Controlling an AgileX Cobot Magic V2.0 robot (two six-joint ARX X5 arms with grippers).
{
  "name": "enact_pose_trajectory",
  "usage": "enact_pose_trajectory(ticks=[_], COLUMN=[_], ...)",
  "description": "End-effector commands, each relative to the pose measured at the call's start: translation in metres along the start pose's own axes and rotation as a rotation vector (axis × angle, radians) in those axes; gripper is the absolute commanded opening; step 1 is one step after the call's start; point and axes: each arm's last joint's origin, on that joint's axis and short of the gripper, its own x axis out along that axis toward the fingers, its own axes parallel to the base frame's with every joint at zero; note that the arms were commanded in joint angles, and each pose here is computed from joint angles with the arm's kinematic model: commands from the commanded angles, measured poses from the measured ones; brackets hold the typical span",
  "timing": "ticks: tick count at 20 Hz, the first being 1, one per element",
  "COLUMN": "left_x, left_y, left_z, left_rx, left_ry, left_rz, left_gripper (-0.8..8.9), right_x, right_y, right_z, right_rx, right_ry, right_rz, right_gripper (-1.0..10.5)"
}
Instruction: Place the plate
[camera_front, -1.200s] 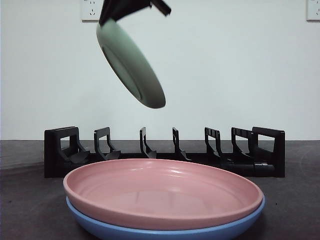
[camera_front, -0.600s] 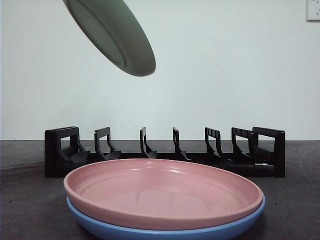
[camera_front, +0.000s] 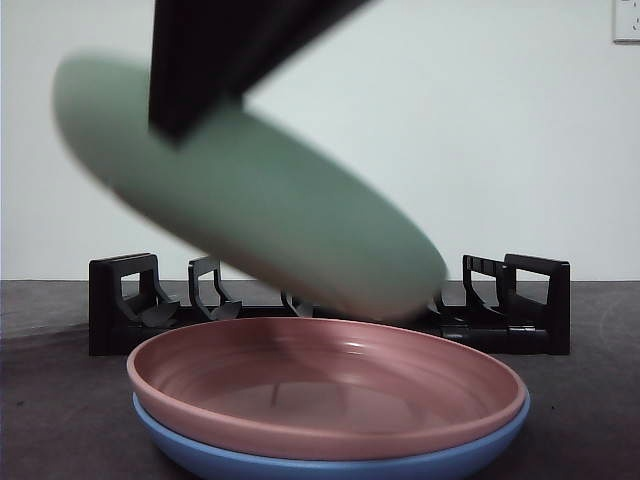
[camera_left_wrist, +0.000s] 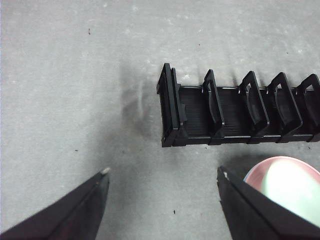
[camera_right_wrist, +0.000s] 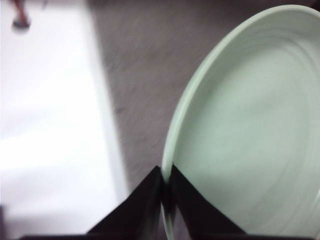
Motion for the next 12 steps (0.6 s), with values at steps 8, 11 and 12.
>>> enact_pose_trajectory(ticks=[8,11,12], left_x=[-0.002,-0.002,-0.002], left_y=[-0.001,-0.001,-0.001], left_z=[0.004,0.005,0.005], left_rx=[-0.006,-0.006,-0.006], left_ry=[-0.020,-0.022,-0.024], left_rz=[-0.003,-0.004,-0.004], left_gripper=[3.45,3.45,3.45], right_x=[0.045,0.054,0.056], right_y=[0.001,0.000,-0.001], right_z=[-0.012,-0.015,-0.015], right_rx=[-0.021,-0.015,-0.014], right_ry=[0.137,0.175,0.182], right_rz=[-0.023,-0.020,-0.021], right_gripper=[0.2,0.2,0.2])
